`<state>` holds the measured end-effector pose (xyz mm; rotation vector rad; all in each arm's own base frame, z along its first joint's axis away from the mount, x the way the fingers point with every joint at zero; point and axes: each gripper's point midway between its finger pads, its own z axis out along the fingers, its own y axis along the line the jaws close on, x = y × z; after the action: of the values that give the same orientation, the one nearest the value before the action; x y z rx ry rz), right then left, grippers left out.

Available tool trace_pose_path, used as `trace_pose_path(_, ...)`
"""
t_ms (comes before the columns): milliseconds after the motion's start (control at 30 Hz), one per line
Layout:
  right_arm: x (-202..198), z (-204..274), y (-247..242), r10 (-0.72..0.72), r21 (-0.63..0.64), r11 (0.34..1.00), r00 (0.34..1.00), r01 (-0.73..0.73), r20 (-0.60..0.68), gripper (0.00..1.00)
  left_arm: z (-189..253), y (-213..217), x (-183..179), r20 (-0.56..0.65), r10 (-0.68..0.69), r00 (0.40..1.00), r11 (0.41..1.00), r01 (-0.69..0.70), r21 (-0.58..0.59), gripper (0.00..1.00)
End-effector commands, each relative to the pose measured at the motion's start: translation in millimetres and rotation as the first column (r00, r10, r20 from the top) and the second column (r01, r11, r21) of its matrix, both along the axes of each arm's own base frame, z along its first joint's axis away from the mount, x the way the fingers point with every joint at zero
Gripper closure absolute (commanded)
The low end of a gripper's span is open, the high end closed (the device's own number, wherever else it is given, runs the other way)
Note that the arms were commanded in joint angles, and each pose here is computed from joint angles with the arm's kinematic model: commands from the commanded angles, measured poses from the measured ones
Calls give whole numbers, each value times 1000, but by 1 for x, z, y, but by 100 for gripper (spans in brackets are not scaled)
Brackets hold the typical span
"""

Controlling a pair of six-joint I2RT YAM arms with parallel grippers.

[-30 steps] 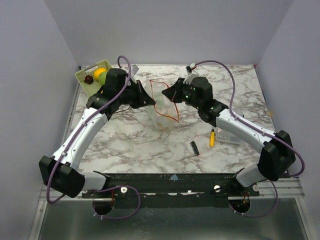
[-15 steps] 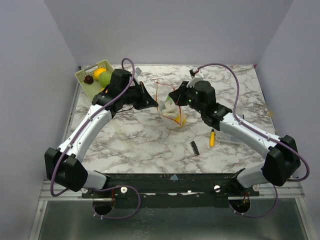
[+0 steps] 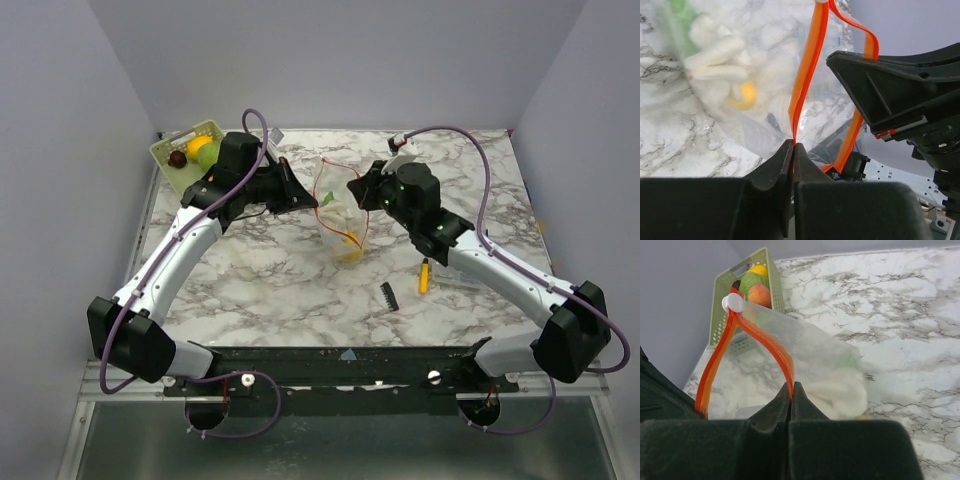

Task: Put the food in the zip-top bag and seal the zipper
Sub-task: Adjust the zipper food storage bag at the center of the board.

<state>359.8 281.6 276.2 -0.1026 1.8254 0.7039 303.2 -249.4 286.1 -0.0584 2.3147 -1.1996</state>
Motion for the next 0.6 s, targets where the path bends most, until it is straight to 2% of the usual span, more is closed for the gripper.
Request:
trace_pose_path(0, 0, 8, -9, -34, -16, 999, 999, 35, 43, 100, 10, 2, 7, 39, 1, 999, 1000, -1, 9, 85)
trace_pose_path(167, 0, 3, -12, -40, -32, 999, 998, 41, 42, 99, 8, 16, 15, 91, 35, 995, 997, -41, 64, 39)
trace_pose_path(233, 0, 2, -12, -40, -34, 999, 998, 41, 40, 99, 9, 26, 20, 119, 62, 991, 994, -72, 85, 29)
trace_pose_path(400, -1, -4, -11, -29, -39, 999, 999, 30, 35, 99, 1, 74, 40, 174, 200, 964, 964, -226, 142, 16)
trace_pose_path(567, -1, -7, -9, -24, -40, 999, 999, 26, 33, 99, -24, 141, 67, 196, 348, 917, 879, -392, 272, 11)
